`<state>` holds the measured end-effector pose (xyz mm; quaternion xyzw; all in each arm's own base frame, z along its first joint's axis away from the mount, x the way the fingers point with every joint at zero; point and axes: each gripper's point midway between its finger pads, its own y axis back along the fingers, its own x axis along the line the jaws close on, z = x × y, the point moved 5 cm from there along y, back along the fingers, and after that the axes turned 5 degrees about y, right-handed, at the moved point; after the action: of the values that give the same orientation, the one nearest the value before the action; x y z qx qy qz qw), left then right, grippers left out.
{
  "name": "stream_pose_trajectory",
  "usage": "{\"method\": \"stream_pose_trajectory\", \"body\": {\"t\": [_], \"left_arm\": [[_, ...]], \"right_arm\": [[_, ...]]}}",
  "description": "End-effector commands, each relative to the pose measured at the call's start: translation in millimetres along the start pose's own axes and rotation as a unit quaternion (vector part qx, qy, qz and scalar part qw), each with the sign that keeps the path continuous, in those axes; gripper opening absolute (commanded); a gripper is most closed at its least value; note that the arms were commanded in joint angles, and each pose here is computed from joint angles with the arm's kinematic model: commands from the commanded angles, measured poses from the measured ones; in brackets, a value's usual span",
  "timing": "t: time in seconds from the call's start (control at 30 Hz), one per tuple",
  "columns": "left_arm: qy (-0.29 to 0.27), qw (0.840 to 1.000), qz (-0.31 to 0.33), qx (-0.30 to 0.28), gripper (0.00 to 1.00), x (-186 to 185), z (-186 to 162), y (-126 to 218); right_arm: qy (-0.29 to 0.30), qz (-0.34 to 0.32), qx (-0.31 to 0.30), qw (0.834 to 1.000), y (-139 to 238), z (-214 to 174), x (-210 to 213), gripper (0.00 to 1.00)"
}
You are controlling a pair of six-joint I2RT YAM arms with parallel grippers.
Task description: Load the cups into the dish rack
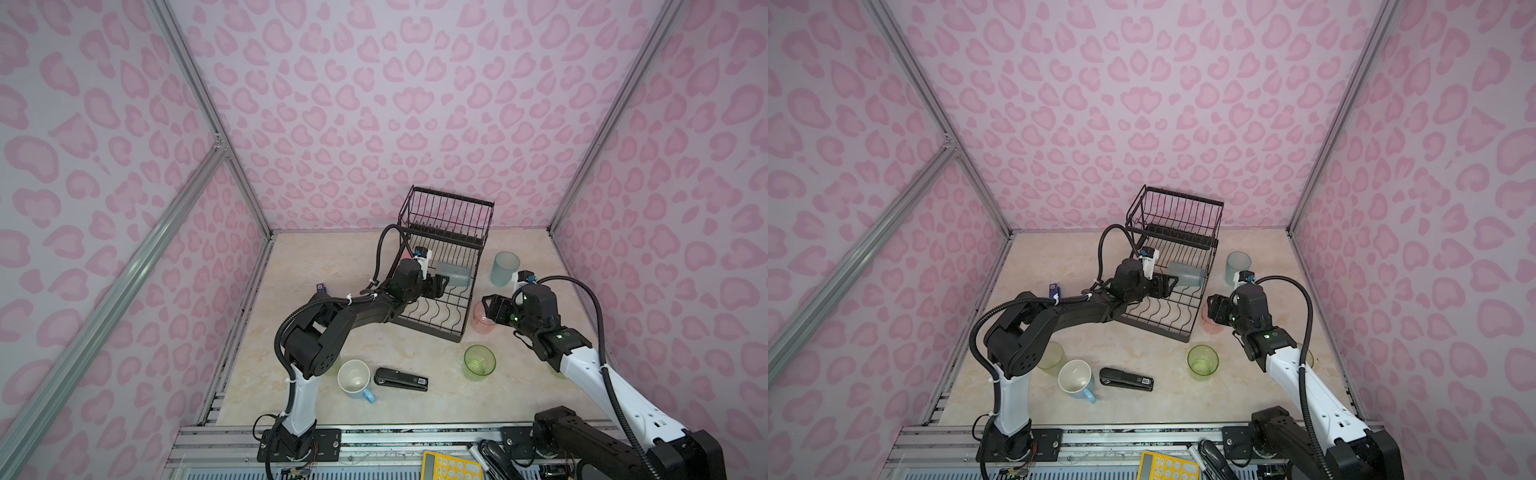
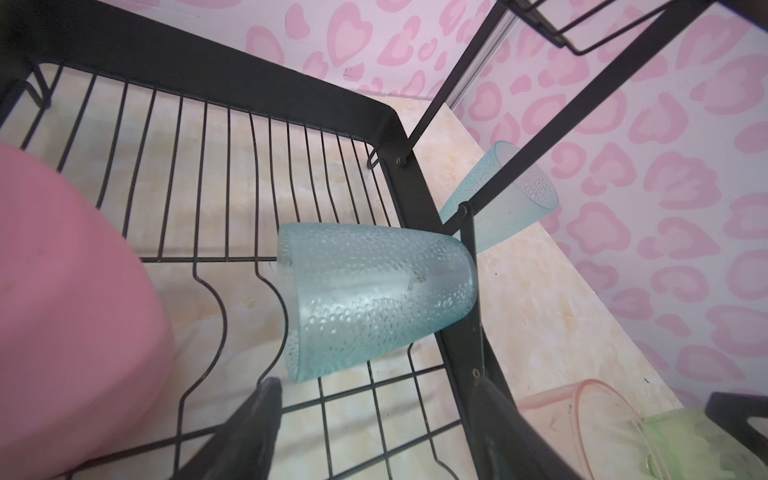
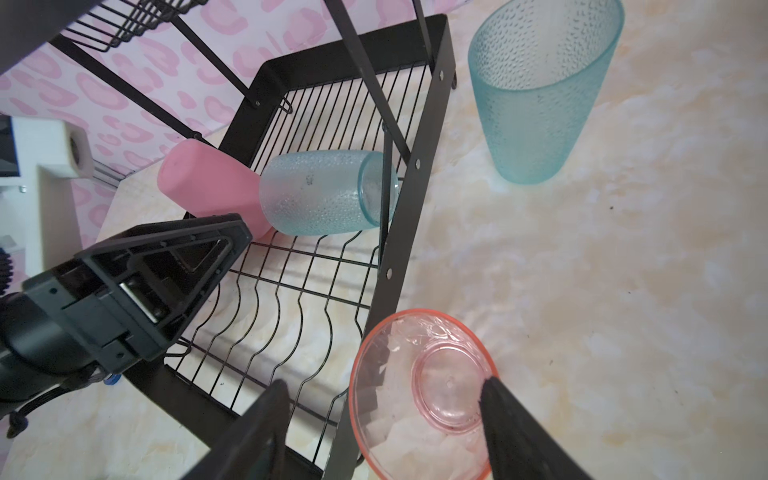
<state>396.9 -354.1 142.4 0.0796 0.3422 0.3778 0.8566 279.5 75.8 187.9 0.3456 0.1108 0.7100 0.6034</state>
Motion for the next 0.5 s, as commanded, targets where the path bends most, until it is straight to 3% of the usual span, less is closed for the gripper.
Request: {"method": "stream_pose_trajectory", "body": {"t": [0.0,0.47], "left_arm": [[0.001,1.000,0.000,0.011,0.74,3.6,-2.7,-6.1],[0.009,0.999,-0.024,0.042,0.74,9.9,-6.4,-19.5]], "right_arm": [[0.008,0.000,-0.011,1.000,-0.1,2.4,0.0,0.72],[0.012,0.004,-0.012,1.000,0.3,1.2,0.5,0.72]]}}
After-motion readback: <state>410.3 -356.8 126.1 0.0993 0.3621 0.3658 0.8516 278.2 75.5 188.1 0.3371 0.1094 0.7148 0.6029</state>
